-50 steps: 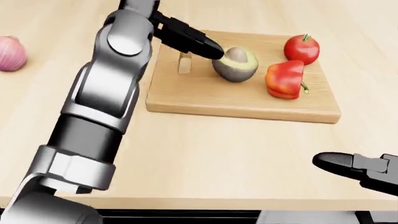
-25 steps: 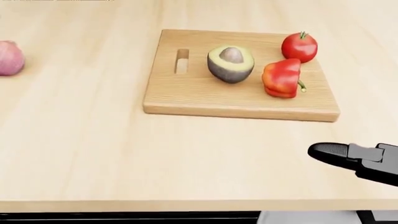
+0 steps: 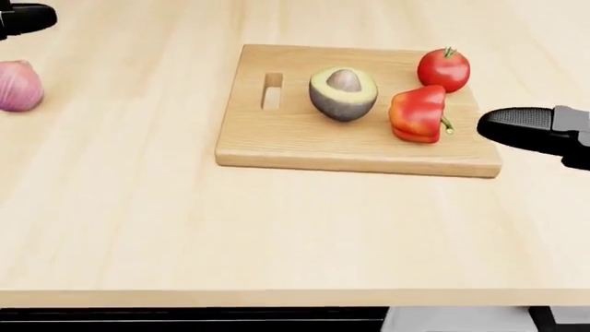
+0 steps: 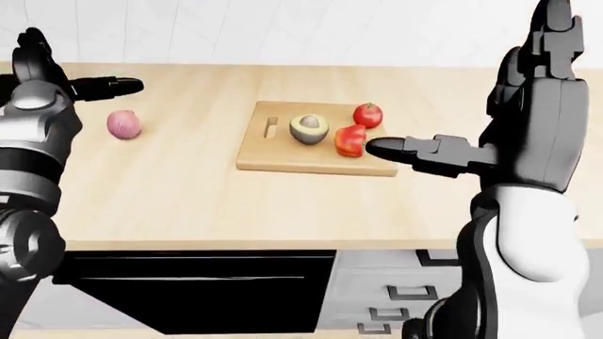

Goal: Place the avocado, onion, tomato and bell pepper on the cutting board.

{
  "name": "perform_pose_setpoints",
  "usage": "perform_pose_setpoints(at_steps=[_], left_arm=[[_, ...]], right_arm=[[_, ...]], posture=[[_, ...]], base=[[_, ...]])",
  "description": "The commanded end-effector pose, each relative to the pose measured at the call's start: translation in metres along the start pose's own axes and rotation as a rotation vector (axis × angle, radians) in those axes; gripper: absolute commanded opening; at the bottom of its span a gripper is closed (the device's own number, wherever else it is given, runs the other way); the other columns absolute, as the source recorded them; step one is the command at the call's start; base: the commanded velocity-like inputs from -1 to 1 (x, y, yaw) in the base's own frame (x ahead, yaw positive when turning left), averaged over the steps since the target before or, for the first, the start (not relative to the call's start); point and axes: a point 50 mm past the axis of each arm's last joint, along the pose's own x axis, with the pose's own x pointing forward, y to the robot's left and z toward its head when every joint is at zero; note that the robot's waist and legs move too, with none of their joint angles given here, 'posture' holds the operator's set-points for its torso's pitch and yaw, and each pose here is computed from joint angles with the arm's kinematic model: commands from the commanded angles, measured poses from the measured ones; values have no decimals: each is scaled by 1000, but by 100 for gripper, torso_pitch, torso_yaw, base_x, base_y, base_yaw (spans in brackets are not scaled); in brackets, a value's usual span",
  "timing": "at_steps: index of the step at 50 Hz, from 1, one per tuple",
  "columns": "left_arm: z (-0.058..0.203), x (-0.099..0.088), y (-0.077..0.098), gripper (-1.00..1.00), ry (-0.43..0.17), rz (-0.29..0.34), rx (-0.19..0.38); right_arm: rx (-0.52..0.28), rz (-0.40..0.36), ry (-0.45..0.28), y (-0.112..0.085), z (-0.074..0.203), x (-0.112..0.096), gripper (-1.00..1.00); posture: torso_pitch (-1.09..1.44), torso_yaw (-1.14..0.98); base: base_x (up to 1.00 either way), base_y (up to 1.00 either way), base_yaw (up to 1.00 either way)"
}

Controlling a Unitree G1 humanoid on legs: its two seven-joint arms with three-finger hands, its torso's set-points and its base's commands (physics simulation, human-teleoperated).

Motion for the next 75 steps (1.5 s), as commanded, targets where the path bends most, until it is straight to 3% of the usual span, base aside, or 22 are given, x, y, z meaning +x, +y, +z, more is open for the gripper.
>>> perform_pose_setpoints(at_steps=[1, 10, 18, 26, 51, 75], left_arm=[[29, 0, 7, 100, -110, 14, -46], [4, 2, 19, 100, -67, 61, -9], [-20, 0, 17, 100, -2, 69, 19], [-35, -1, 15, 100, 13, 71, 36], [-17, 1, 16, 100, -41, 65, 75], [-8, 1, 14, 100, -52, 70, 80]], right_arm=[[11, -16, -59, -1, 12, 1, 100], [11, -10, -70, 1, 17, 1, 100], [11, -9, -65, 1, 14, 0, 100], [11, -7, -61, 2, 12, -1, 100], [11, -9, -52, 1, 8, -2, 100], [11, -7, -57, 1, 11, -1, 100]], posture=[[0, 15], [0, 15], [0, 15], [0, 15], [5, 15], [21, 15]], base=[[0, 0, 0], [0, 0, 0], [0, 0, 0], [0, 0, 0], [0, 0, 0], [0, 0, 0]])
